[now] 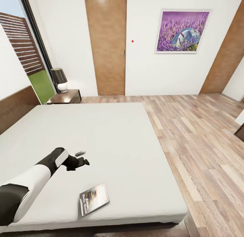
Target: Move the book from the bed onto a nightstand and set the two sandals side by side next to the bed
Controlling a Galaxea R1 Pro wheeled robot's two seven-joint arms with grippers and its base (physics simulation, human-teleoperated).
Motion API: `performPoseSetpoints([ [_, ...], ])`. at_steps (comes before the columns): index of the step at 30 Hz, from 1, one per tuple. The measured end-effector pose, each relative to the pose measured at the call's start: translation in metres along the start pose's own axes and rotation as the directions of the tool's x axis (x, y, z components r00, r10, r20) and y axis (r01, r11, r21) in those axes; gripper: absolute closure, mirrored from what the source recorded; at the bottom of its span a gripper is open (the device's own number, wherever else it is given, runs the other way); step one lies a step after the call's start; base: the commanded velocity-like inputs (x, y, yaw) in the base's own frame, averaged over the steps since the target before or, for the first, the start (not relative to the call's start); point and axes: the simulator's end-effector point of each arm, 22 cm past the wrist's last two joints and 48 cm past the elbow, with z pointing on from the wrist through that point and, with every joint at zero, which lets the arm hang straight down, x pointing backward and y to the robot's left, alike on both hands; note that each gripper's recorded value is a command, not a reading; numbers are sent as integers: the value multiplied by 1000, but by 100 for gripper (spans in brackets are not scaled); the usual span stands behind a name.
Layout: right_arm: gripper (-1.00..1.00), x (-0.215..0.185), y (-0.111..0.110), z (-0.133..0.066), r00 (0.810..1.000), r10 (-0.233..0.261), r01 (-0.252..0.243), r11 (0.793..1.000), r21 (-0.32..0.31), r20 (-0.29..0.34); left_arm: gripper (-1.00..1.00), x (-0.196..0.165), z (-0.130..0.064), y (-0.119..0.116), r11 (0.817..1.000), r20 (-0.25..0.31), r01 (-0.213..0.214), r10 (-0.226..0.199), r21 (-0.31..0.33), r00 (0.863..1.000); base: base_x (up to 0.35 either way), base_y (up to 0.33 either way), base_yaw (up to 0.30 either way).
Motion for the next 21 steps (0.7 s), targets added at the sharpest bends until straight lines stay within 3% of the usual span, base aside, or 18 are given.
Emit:
performPoseSetpoints([
  [21,-100,16,-2,0,999,-10,11,1000,6,-41,-100,-2,7,24,1000,-13,21,-22,-17,1000,0,0,0],
])
